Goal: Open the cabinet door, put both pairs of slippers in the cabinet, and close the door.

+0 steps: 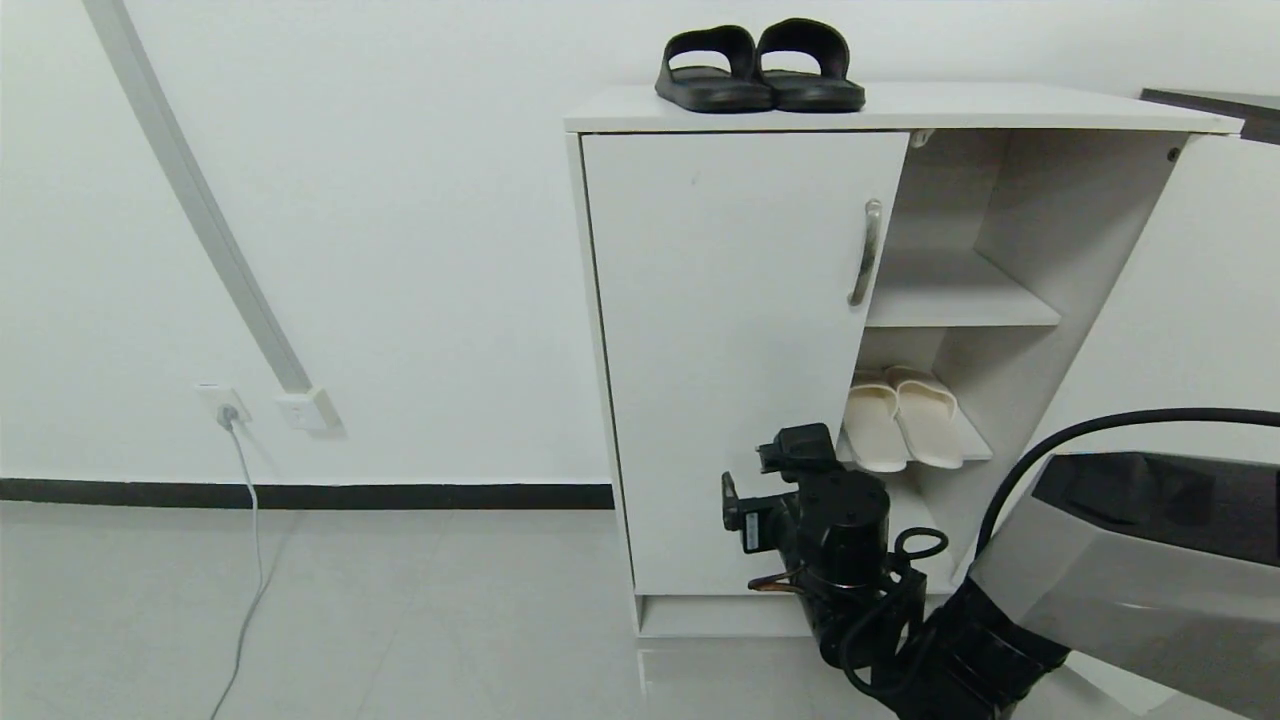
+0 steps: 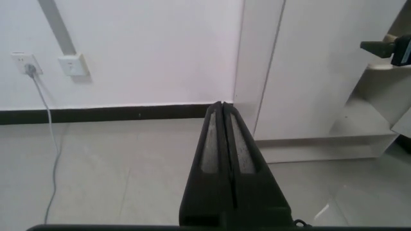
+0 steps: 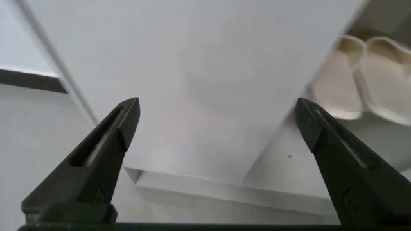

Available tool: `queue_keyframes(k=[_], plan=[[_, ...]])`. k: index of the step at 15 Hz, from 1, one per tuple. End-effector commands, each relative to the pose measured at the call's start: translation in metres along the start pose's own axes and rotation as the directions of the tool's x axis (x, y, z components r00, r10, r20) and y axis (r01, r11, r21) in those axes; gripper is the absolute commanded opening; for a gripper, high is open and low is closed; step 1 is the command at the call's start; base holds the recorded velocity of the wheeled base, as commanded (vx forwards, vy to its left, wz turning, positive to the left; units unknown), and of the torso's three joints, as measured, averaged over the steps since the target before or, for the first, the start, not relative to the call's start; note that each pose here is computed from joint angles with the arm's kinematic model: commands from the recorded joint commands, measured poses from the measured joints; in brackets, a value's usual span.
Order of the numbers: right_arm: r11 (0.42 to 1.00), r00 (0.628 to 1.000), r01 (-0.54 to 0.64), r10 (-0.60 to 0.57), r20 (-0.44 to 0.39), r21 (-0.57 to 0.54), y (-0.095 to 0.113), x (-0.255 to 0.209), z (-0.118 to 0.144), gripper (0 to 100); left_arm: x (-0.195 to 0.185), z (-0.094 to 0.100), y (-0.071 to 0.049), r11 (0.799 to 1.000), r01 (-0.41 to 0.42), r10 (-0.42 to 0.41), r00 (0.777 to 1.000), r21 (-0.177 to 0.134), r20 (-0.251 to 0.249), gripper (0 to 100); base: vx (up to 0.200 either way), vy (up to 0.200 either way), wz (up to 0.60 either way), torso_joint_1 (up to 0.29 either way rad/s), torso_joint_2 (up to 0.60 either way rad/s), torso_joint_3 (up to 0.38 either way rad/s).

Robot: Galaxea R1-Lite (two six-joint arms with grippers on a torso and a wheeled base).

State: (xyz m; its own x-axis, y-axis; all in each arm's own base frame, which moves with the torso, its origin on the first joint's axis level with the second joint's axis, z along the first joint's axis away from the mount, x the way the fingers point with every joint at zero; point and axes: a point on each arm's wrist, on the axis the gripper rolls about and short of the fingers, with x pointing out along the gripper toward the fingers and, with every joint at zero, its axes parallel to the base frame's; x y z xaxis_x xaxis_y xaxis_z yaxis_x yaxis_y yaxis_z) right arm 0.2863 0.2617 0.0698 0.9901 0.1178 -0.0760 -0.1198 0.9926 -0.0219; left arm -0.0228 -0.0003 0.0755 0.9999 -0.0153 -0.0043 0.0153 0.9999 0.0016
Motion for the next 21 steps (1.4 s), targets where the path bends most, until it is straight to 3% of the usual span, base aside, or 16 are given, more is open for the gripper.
queue_keyframes(k=[1,16,21], plan=[[1.000,1.000,0.003,-0.003,-0.003,-0.001,-0.0024,0.0015,-0.0020,100,0.0000,0.0000,0.0000,1.000,0.000,0.000,1.000,0.000,0.000,0,0.000,0.000,0.00,0.000,0.00,0.000],[0.999,1.000,0.003,-0.003,-0.016,-0.034,-0.0049,-0.0015,-0.0069,100,0.0000,0.0000,0.0000,1.000,0.000,0.000,1.000,-0.002,0.000,0,0.000,0.000,0.00,0.000,0.00,0.000],[0.999,1.000,0.003,-0.003,-0.018,-0.036,-0.0051,-0.0017,-0.0074,100,0.0000,0.0000,0.0000,1.000,0.000,0.000,1.000,-0.002,0.000,0,0.000,0.000,0.00,0.019,-0.24,-0.261]])
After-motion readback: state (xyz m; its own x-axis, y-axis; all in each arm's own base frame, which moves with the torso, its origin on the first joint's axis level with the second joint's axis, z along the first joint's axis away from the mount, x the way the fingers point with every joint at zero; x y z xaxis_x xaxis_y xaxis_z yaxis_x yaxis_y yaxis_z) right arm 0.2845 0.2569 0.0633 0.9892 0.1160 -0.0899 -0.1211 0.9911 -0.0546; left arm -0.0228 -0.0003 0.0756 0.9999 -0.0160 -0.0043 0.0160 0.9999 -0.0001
